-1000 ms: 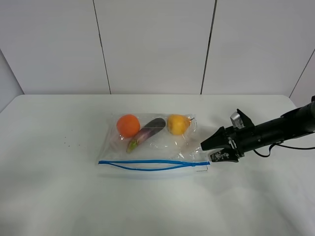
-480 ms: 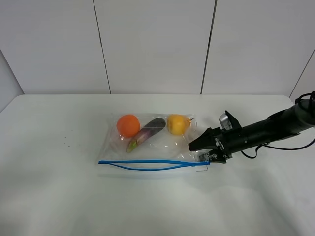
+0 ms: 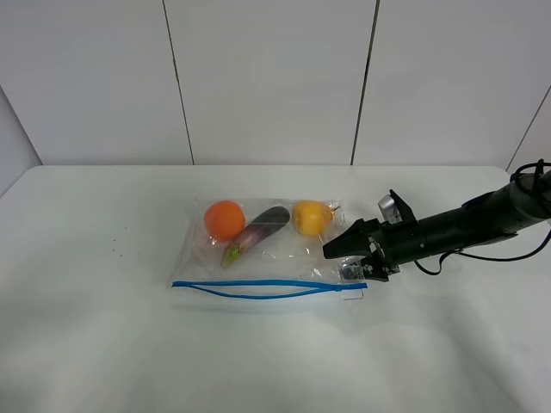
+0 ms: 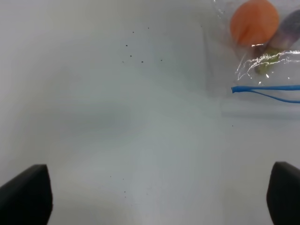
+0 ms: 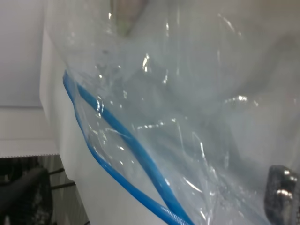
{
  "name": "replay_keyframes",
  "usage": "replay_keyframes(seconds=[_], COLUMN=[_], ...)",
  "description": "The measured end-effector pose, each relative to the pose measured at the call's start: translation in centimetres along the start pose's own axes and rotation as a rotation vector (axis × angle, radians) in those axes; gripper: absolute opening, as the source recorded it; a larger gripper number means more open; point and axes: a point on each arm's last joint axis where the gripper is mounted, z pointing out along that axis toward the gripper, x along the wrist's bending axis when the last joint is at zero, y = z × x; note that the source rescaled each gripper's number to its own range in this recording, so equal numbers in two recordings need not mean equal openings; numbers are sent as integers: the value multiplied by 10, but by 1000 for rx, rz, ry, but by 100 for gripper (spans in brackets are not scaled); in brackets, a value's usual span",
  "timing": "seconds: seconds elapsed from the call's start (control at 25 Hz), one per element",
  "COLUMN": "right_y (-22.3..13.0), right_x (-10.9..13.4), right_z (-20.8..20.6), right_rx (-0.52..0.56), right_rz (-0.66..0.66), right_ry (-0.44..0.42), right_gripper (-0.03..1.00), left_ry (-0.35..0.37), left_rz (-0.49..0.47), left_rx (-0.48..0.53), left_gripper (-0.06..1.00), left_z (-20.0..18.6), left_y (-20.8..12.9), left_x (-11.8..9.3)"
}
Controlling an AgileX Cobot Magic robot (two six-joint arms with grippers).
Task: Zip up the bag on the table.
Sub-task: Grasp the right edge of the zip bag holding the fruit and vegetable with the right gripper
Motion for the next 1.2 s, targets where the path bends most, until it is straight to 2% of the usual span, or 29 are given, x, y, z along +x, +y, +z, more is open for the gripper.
replay_keyframes(seconds=[0.24, 0.32, 0.36, 0.4, 0.52, 0.76, 1.04, 1.2], right_y=[0, 0, 0, 0, 0, -1, -1, -2], right_x=[0, 0, 0, 0, 1, 2, 2, 2], right_z=[0, 0, 0, 0, 0, 0, 0, 0], right_rx=[-1, -1, -1, -1, 1, 6, 13, 20], right_rz=[-1, -1, -1, -1, -1, 2, 7, 4], right_ry=[5, 5, 5, 5, 10, 22, 22, 21], right_gripper=[97, 90, 78, 71, 57, 50, 35, 30], left_ry=[0, 0, 0, 0, 0, 0, 0, 0], left_rz=[0, 0, 0, 0, 0, 0, 0, 0], left_rx=[0, 0, 0, 0, 0, 0, 0, 0], left_gripper=[100, 100, 100, 100, 100, 100, 100, 100], left_z=[0, 0, 0, 0, 0, 0, 0, 0], left_y=[0, 0, 0, 0, 0, 0, 0, 0], left_x=[0, 0, 0, 0, 0, 0, 0, 0])
